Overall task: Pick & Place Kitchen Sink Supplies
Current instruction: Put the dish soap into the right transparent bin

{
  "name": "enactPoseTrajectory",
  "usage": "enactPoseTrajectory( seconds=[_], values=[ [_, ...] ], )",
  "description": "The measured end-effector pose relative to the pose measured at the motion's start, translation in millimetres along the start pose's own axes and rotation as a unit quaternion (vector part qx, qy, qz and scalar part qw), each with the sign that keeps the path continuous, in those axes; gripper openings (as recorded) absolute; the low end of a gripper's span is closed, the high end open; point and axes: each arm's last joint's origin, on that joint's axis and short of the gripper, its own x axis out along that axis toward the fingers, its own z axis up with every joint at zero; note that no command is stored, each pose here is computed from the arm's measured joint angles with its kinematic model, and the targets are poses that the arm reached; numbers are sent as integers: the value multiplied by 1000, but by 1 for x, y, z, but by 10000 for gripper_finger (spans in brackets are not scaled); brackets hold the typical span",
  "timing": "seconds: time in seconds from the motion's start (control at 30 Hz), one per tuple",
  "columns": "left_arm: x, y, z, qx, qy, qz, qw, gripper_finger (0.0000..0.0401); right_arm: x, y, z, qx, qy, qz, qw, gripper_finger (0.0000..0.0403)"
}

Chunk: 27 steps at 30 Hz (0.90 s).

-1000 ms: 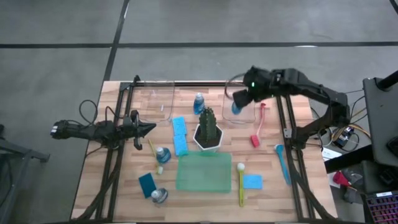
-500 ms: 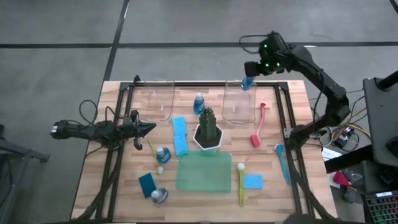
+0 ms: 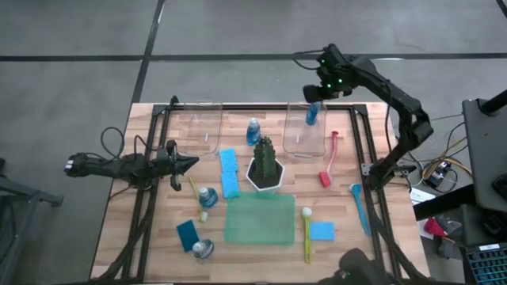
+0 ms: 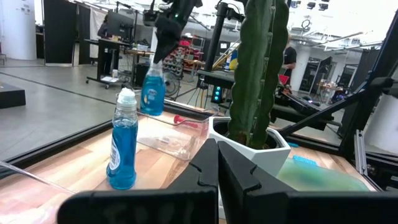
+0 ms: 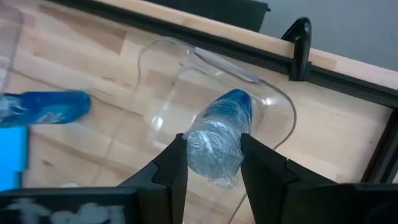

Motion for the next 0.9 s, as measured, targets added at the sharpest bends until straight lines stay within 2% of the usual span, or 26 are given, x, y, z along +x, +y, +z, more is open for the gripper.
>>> enactPoseTrajectory(
  seconds=[0.43,0.67,0.9],
  values=[
    [0,0,0,0,0,0,1000,0,26,-1,4,-45,19,-9,999,120],
    [0,0,0,0,0,0,1000,0,31,-8,-16,-36,30,-5,999,123],
    [0,0,0,0,0,0,1000,0,23,-10,-30,-16,-17,24,999,124]
  ],
)
